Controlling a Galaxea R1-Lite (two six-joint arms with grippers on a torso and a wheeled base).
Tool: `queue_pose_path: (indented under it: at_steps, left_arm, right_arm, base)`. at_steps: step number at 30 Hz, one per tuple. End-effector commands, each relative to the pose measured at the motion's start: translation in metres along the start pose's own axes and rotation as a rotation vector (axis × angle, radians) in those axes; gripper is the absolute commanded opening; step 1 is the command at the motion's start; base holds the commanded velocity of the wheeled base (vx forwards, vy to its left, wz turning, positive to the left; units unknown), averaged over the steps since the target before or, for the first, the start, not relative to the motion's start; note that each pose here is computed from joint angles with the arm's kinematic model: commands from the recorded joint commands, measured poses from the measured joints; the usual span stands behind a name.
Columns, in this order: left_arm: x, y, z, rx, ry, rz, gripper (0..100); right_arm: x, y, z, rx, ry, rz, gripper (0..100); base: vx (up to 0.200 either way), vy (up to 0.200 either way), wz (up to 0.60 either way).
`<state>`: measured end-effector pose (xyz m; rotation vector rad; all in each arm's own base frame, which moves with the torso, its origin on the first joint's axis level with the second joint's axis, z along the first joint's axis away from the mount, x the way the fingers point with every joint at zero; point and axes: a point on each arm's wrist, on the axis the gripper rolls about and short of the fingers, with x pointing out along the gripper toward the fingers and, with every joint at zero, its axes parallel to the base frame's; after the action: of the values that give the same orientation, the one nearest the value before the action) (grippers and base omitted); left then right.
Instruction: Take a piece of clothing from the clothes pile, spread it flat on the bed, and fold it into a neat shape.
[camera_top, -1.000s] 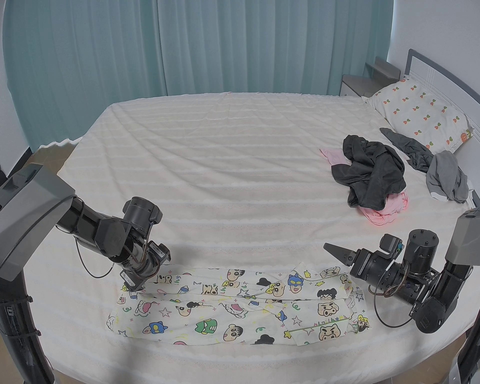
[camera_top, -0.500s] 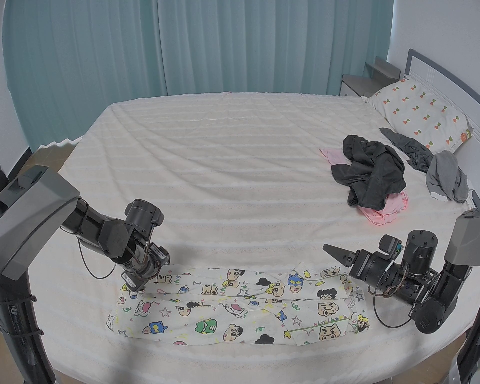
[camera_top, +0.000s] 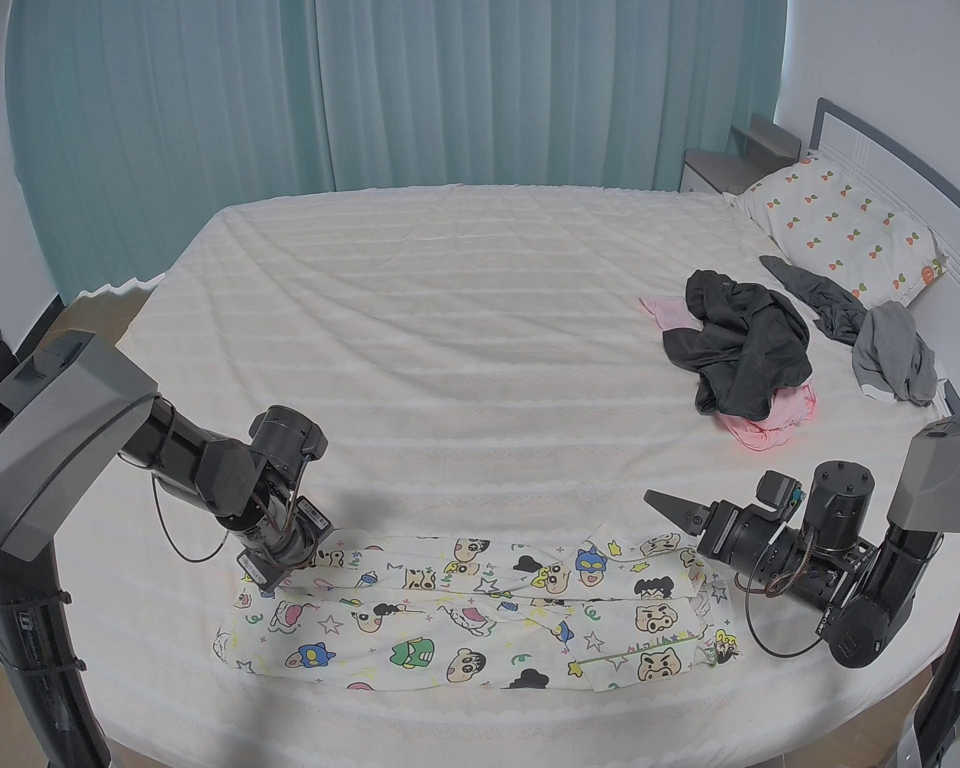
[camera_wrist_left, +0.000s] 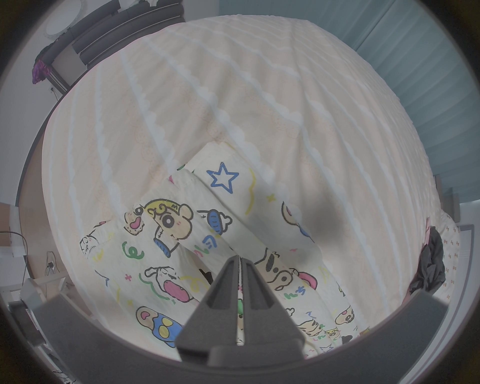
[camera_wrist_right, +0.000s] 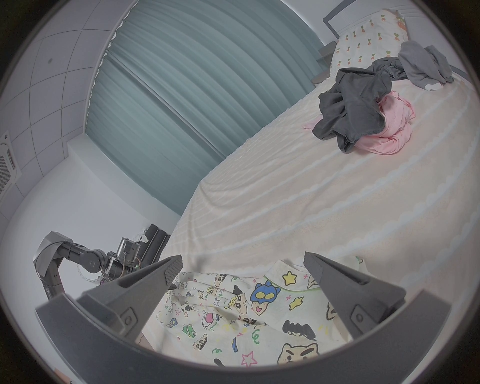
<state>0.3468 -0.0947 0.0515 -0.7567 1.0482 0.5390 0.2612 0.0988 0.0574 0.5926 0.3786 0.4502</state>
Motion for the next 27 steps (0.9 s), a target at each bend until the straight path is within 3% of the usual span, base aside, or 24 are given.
queue_pose_path:
  at_steps: [1, 7, 8, 12, 18, 20, 22, 27]
  left_arm:
    - [-0.009, 0.000, 0.002, -0.005, -0.010, -0.019, 0]
    - [-0.018, 0.013, 0.014, 0.004, -0.013, 0.013, 0]
    - [-0.020, 0.018, 0.018, 0.002, -0.015, 0.018, 100]
    - [-0.031, 0.027, 0.027, -0.017, -0.027, -0.001, 100]
    - [-0.035, 0.040, 0.042, 0.029, -0.027, -0.014, 100]
    - [-0.035, 0.053, 0.046, 0.097, 0.028, -0.077, 100]
    - [-0.034, 0.056, 0.047, 0.120, 0.032, -0.093, 100]
    - [-0.023, 0.067, 0.053, 0.316, 0.029, -0.225, 100]
  right_arm:
    - [0.000, 0.001, 0.001, -0.001, -0.005, 0.005, 100]
    - [0.000, 0.001, 0.000, 0.000, -0.004, 0.006, 100]
    - [0.000, 0.001, 0.000, -0.002, -0.004, 0.006, 100]
    - [0.000, 0.001, 0.001, -0.001, -0.005, 0.005, 100]
    - [0.000, 0.001, 0.000, -0.002, -0.004, 0.006, 100]
    - [0.000, 0.001, 0.000, -0.001, -0.003, 0.005, 100]
    - [0.000, 0.001, 0.000, -0.001, -0.003, 0.005, 100]
    - [0.000, 0.000, 0.000, -0.001, -0.004, 0.004, 100]
  base:
    - [0.000, 0.000, 0.00]
    - [0.000, 0.000, 0.00]
    - [0.000, 0.000, 0.00]
    - [0.000, 0.000, 0.00]
    - [0.000, 0.000, 0.00]
    - [0.000, 0.000, 0.00]
    - [0.000, 0.000, 0.00]
    - [0.000, 0.000, 0.00]
